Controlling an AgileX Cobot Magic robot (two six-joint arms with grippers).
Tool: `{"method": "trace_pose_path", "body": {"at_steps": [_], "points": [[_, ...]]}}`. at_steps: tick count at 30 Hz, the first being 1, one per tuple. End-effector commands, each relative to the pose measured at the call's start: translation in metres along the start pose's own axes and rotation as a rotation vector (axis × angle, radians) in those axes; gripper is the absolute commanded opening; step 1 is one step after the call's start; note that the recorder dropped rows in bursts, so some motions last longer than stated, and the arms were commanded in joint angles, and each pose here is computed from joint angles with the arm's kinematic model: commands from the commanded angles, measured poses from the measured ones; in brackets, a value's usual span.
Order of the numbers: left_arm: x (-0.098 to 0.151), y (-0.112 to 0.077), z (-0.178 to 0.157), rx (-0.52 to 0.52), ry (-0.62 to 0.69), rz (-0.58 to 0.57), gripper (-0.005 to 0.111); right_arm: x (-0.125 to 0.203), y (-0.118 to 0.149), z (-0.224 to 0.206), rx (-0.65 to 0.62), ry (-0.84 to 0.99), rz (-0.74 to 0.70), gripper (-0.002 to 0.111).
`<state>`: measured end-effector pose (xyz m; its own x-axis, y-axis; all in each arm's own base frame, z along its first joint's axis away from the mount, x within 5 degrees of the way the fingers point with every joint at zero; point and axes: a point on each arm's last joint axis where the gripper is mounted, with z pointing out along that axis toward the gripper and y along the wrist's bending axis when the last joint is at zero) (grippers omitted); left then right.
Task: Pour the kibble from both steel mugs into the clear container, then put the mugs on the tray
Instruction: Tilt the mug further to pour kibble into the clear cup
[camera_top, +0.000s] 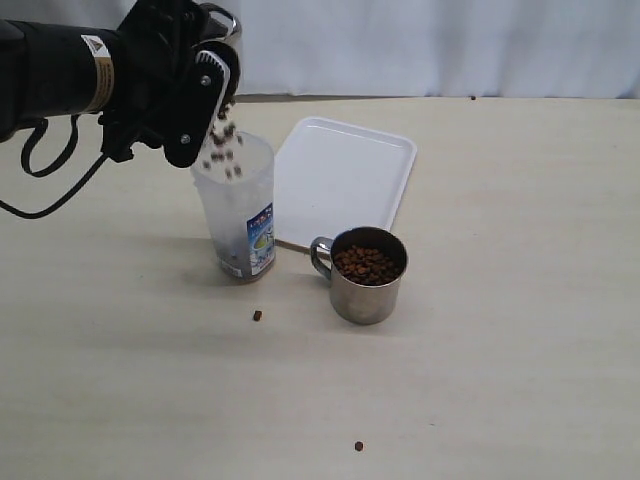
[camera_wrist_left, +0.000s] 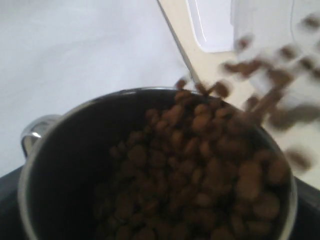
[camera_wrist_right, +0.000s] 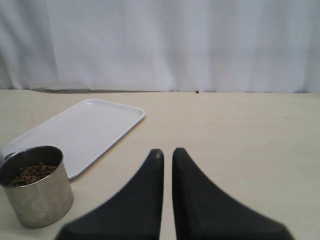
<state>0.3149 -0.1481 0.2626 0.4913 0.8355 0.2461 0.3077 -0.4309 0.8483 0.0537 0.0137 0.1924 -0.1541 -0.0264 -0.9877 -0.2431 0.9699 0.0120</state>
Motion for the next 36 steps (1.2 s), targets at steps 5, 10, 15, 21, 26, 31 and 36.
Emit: {"method": "trace_pose_path", "body": {"at_steps": [5,10,15,21,26,31,36], "points": [[0.0008,0.0047,-0.0013,-0.015,0.002,0.021,0.0,0.0007,0.0002,0.0002,-0.003,-0.007,-0.007,0.005],[0.0008,0.0047,-0.0013,-0.015,0.002,0.054,0.0,0.0007,0.0002,0.0002,-0.003,-0.007,-0.007,0.005],[0.0005,0.0047,-0.0013,-0.015,-0.001,0.079,0.0,0.0007,0.0002,0.0002,-0.003,-0.007,-0.007,0.005],[0.0003,0.0047,-0.0013,-0.015,-0.003,0.104,0.0,0.0007,0.0002,0.0002,-0.003,-0.007,-0.007,0.005],[0.0002,0.0048,-0.0013,-0.016,-0.005,0.133,0.0,0.0007,0.0002,0.0002,-0.003,-0.007,-0.007,0.005],[0.0002,0.0048,-0.0013,-0.016,-0.004,0.165,0.0,0.0007,0.0002,0.0002,-0.003,-0.007,-0.007,0.005],[0.0002,0.0048,-0.0013,-0.016,-0.004,0.212,0.0,0.0007,0.0002,0.0002,-0.003,-0.007,-0.007,0.005]]}}
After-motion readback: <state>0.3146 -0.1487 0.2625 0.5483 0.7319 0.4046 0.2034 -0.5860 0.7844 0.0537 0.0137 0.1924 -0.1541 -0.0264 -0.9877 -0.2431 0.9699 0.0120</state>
